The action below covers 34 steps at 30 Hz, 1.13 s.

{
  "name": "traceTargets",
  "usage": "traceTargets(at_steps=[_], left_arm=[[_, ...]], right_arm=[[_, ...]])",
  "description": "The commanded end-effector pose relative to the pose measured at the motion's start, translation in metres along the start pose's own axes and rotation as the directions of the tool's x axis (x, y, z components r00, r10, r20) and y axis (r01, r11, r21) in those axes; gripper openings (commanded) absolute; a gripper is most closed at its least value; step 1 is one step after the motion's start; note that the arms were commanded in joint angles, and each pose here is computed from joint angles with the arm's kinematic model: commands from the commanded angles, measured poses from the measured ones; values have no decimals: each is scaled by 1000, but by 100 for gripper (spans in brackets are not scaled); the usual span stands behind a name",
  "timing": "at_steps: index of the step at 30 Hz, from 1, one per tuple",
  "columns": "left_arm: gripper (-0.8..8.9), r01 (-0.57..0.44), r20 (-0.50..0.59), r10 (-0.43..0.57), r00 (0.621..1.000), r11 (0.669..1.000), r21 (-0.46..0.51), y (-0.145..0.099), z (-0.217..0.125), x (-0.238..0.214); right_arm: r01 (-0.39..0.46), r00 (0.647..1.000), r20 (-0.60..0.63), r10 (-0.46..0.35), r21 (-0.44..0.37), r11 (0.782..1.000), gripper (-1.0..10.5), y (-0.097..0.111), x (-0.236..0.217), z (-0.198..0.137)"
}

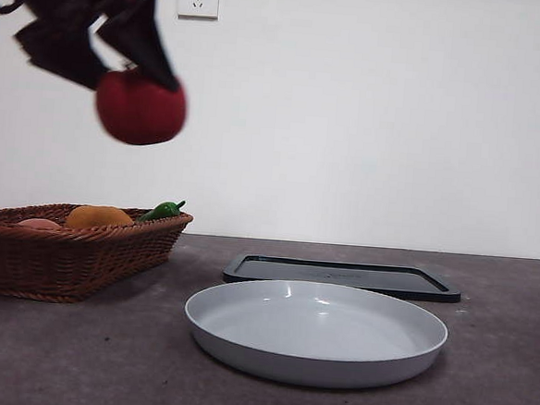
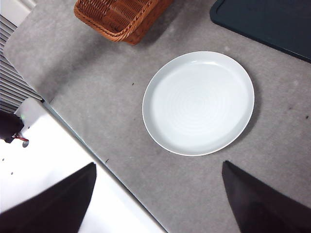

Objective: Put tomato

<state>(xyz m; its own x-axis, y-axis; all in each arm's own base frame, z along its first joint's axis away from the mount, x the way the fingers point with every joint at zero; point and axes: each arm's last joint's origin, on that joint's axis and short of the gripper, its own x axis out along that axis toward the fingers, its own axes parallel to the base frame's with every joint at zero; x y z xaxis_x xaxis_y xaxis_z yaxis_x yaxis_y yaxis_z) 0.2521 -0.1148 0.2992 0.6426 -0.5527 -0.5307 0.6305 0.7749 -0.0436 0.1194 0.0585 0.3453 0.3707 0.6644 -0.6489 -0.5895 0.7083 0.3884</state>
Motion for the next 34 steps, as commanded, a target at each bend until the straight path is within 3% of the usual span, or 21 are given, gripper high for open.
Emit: traceTargets(at_steps=[1, 9, 16, 32, 34], left_arm=[[276, 60, 10, -60, 998, 998, 32, -17, 6, 6], [276, 204, -30, -202, 979, 972, 115, -62, 2, 43], [276, 281, -117, -266, 957, 950, 139, -88, -17, 84], [283, 315, -277, -272, 922, 941, 125, -101, -62, 144], [387, 319, -283, -274, 919, 940, 123, -102, -62, 144]], right_arm=[[-5, 1000, 17, 5, -20, 1000, 412, 3, -3, 5], [-4, 1000, 18, 4, -20, 1000, 412, 3, -3, 5], [0, 1000, 18, 1, -20, 1000, 412, 2, -3, 5], [3, 1000, 11, -3, -16, 1000, 412, 2, -3, 4], [3, 1000, 11, -3, -16, 1000, 412, 2, -3, 4]])
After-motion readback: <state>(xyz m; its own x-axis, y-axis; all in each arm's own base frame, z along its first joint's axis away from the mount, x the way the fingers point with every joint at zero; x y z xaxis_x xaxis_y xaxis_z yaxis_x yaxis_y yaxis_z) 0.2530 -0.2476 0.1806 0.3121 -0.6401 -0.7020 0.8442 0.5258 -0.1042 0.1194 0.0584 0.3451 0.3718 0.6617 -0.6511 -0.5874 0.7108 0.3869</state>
